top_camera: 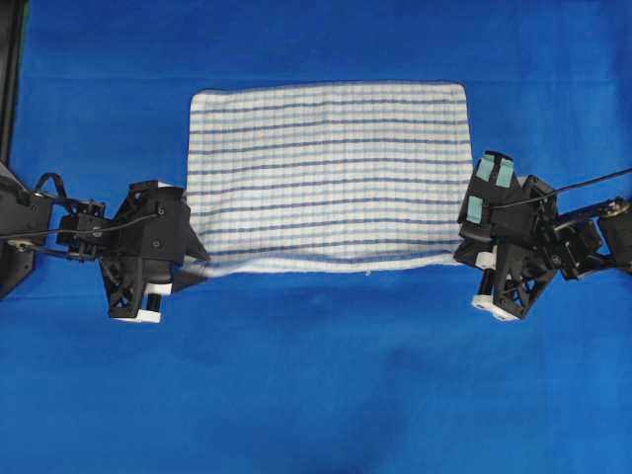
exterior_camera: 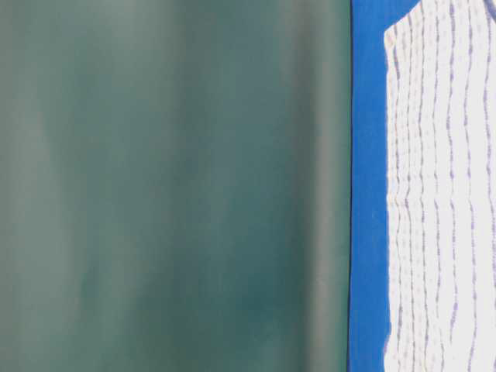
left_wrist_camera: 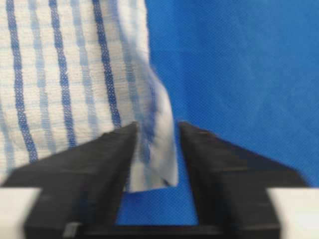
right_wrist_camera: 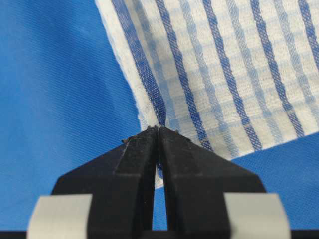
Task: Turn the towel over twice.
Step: 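Swing the held edge toward the near side and lay towel flat, then open both grippers to release the towel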
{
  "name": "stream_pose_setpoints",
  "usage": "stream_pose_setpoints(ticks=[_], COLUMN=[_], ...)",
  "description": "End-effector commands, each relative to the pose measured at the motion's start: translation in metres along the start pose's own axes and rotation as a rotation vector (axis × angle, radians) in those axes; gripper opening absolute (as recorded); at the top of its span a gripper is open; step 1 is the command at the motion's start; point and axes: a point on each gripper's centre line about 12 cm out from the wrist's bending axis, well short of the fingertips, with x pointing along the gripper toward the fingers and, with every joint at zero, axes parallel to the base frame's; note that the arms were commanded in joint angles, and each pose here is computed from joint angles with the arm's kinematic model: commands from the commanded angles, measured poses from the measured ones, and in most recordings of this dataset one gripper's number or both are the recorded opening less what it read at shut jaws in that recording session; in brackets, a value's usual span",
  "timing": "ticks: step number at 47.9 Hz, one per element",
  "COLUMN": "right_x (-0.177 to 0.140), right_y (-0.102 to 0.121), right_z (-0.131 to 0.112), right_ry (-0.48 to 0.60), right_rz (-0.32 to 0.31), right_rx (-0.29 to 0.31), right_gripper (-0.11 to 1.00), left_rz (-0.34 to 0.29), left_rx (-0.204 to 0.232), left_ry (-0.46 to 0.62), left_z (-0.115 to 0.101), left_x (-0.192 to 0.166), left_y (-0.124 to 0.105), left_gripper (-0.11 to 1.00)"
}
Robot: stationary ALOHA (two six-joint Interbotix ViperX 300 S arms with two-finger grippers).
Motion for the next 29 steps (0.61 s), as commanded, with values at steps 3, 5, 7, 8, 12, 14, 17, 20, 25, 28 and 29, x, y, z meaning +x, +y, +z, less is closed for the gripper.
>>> stream_pose_setpoints(ticks=[3,5,7,8,12,14,17,20,25,28,29], right_x=[-0.006,-0.007,-0.008,-0.009,-0.015,-0.019,-0.028,-0.041,-0.064,-0.08,-0.085], right_y=[0.009,0.012,0.014,0.014,0.014,0.013,0.011,0.008,0.002,-0.002,-0.003], right_z=[0.014,0.017,0.019,0.02,0.026,0.028,0.033,0.04,0.048,0.053,0.054], right_ry=[-0.041,-0.048,-0.053,-0.056,-0.071,-0.078,-0.095,-0.127,-0.195,-0.243,-0.26], right_rz=[0.029,0.035,0.035,0.034,0.018,0.005,-0.014,-0.038,-0.063,-0.075,-0.078], right_rx=[0.001,-0.011,-0.024,-0.025,-0.043,-0.051,-0.063,-0.078,-0.112,-0.131,-0.136], right_gripper=[0.25,0.38,0.51,0.57,0.64,0.61,0.59,0.59,0.59,0.59,0.59], left_rz=[-0.001,0.0,0.0,-0.002,-0.002,-0.002,-0.004,-0.001,0.011,0.019,0.023], left_rx=[0.001,0.002,0.002,0.003,0.003,0.005,0.005,0.002,-0.009,-0.016,-0.019], left_ry=[-0.003,0.002,0.005,0.005,-0.011,-0.025,-0.046,-0.08,-0.165,-0.211,-0.226], left_z=[0.009,0.01,0.012,0.013,0.022,0.027,0.035,0.044,0.062,0.068,0.07], left_x=[-0.002,-0.003,-0.005,-0.005,-0.012,-0.016,-0.022,-0.03,-0.048,-0.06,-0.064], left_y=[0.0,0.0,0.0,-0.001,-0.001,-0.001,-0.001,0.0,0.004,0.008,0.009], left_gripper=[0.5,0.57,0.62,0.63,0.61,0.61,0.61,0.61,0.61,0.61,0.61])
